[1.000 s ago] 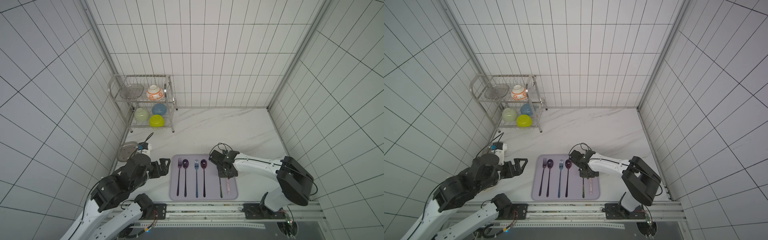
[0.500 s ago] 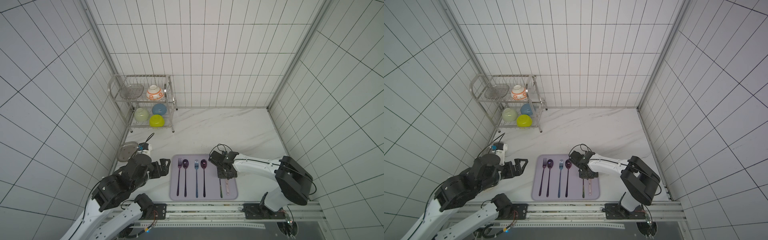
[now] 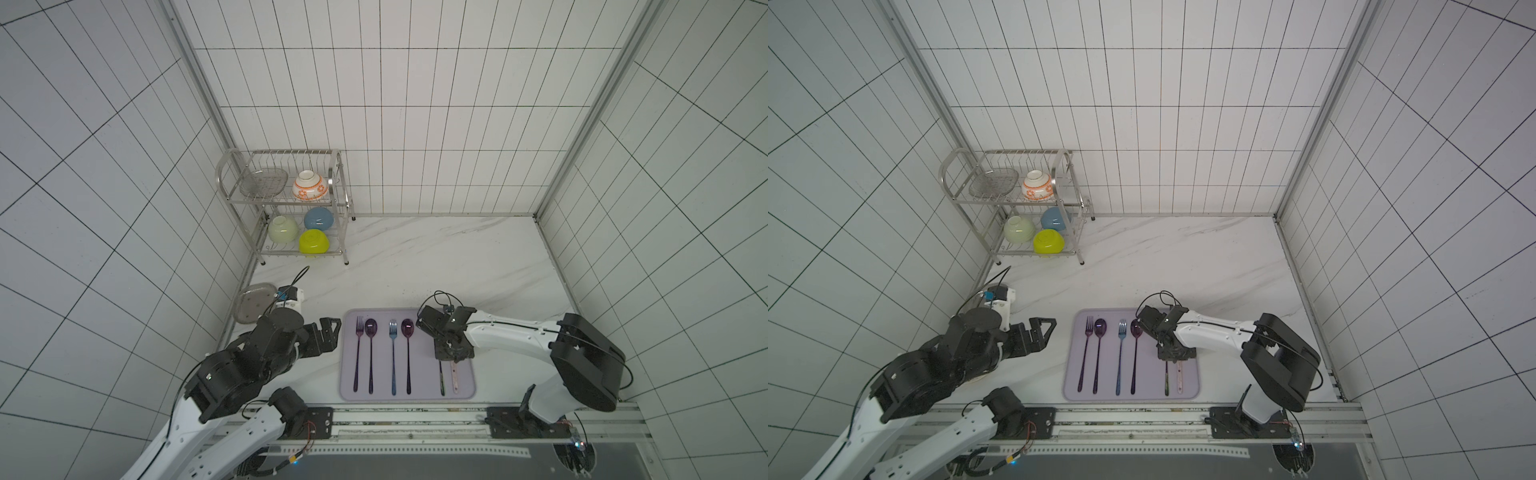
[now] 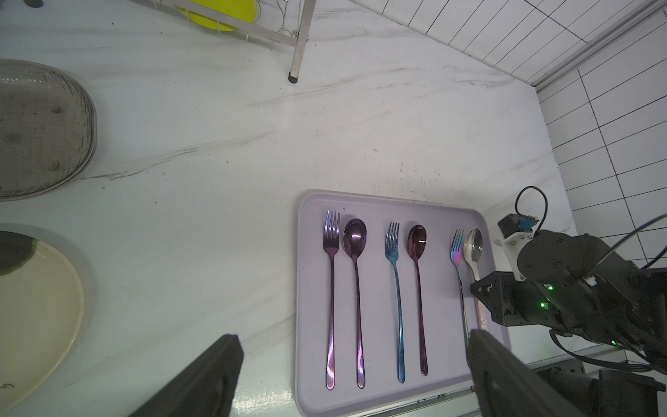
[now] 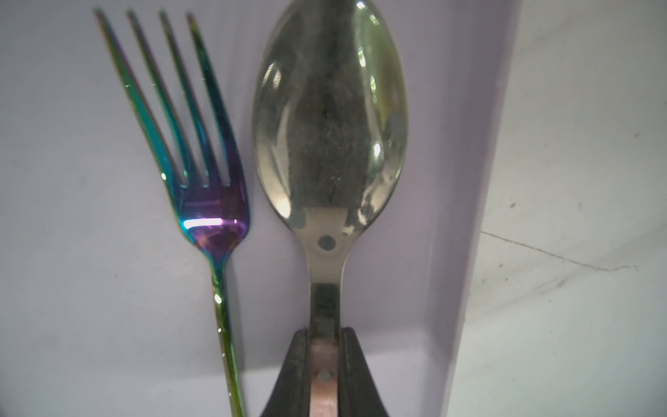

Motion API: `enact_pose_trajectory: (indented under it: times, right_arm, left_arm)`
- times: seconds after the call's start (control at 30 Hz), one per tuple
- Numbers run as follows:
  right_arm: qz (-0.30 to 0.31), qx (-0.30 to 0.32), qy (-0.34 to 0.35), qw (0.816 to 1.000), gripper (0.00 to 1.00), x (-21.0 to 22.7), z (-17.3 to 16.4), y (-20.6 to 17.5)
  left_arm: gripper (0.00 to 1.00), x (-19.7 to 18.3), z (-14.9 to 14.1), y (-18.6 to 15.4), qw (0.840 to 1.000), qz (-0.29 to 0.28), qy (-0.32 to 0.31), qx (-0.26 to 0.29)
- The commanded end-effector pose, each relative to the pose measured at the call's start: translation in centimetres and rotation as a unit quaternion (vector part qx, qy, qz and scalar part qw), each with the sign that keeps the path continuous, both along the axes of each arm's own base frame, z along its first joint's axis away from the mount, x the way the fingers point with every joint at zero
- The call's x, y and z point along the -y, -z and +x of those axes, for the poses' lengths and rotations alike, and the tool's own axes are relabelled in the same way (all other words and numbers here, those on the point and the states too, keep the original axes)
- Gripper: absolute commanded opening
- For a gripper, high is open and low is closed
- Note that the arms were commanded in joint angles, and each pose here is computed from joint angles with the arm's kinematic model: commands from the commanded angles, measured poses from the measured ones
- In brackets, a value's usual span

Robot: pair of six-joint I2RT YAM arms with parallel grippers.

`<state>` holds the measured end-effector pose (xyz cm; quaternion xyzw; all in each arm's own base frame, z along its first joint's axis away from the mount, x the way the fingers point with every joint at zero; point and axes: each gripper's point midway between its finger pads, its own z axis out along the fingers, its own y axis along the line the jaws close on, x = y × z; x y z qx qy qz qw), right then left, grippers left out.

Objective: Set the spoon and fork side by side
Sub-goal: Place the spoon on the tray, then reset both arms

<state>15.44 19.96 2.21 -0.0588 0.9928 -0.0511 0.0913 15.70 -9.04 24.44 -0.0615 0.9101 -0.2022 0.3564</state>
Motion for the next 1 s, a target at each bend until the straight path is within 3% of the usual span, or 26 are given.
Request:
enact_pose_trajectory:
  times: [0.0,0.2,0.4,0.5,0.7,0.87,0.97]
  right_arm:
    - [-0.021,-0.005,0.002,1.0,0.23,0.8,-0.5,0.4]
    - [-0.027,0.015,-0.011,0.999,0.33,1.0,0.2,-1.5]
    - [-0.014,0.067,-0.034,0.997,0.51,1.1,2.2,-6.8]
    - [0.0,0.093,-0.026,0.995,0.63,2.6,4.0,-9.7]
    - [0.048,0.156,-0.024,0.986,1.0,6.8,8.2,-15.8]
    - [0.078,0.264,-0.03,0.961,0.99,10.9,13.0,-20.7]
    - [0.128,0.349,-0.003,0.928,0.99,14.1,16.7,-21.4]
  left_arm:
    - [0.98,-0.1,0.0,0.1,1.0,0.0,-0.003,0.001]
    - [0.98,0.0,0.2,0.1,1.0,0.002,-0.002,0.005]
    - [0.98,0.1,1.5,-0.3,1.0,0.018,-0.009,0.023]
    - [0.98,1.3,2.6,-0.7,0.999,0.02,0.008,0.038]
    - [0.98,1.8,6.1,-2.6,0.993,0.064,-0.008,0.094]
    - [0.98,-1.2,11.0,-4.2,0.971,0.169,-0.092,0.143]
    - [0.98,-4.2,14.9,-4.2,0.959,0.189,-0.14,0.155]
